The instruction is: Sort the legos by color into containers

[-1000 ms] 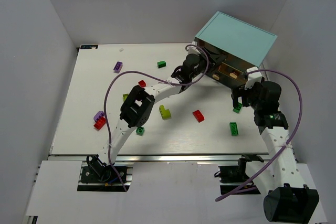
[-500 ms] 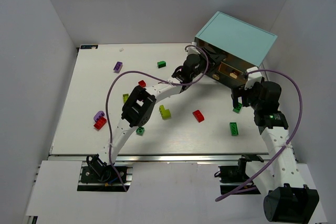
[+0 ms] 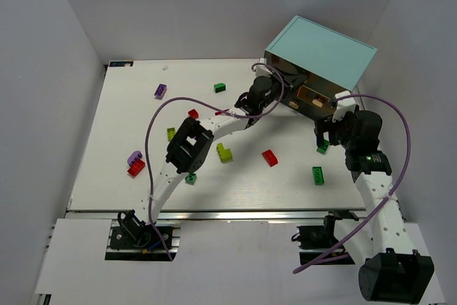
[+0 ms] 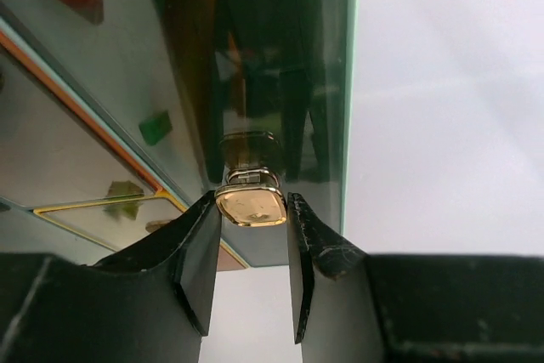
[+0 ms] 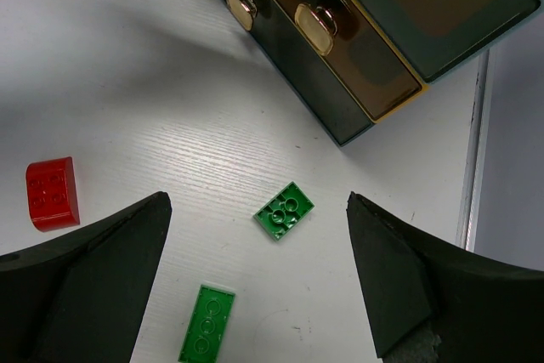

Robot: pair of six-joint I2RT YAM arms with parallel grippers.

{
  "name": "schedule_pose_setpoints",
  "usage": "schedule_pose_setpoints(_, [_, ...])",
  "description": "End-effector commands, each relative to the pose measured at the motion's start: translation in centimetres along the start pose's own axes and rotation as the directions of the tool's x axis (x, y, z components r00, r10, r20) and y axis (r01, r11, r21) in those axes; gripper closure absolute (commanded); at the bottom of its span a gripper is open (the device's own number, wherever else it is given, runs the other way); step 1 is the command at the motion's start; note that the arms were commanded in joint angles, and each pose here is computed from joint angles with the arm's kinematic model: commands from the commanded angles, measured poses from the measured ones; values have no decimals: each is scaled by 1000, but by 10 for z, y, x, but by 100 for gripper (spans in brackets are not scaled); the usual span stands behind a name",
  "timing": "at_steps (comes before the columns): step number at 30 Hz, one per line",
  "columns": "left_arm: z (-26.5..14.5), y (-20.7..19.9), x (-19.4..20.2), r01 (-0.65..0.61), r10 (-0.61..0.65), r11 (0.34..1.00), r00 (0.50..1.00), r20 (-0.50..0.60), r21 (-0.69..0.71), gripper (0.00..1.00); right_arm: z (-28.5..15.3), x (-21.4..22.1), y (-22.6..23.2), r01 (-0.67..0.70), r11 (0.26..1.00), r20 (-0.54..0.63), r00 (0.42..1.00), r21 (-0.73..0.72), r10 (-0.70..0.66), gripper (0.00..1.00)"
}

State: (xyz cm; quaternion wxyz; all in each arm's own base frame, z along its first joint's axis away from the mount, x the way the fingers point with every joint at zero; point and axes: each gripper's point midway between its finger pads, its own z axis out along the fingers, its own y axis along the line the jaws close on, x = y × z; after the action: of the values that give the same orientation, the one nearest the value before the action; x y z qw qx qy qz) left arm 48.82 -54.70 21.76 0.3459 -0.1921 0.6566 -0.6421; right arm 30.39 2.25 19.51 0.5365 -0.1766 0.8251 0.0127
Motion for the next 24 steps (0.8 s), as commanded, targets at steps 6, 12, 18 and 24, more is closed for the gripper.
schedule_pose_setpoints(6, [-47, -34, -14, -83, 82, 996, 996, 34, 28, 80, -1, -20, -5, 19, 1000, 49, 999, 10, -19, 11])
schedule_pose_setpoints(12, [-83, -45, -19, -137, 137, 990, 990, 42, 7, 80, -2, -21, 9, 34, 997, 64, 997, -66, -30, 11])
schedule_pose_setpoints(18, [-105, -25, -25, -136, 137, 990, 990, 38, -30, 66, -8, -22, 34, 100, 977, 129, 989, -188, -76, 11])
schedule_pose_setpoints(24, [-106, -29, -23, -143, 143, 990, 989, 25, -23, 31, -17, -5, 77, 232, 885, 198, 966, -404, -163, 11])
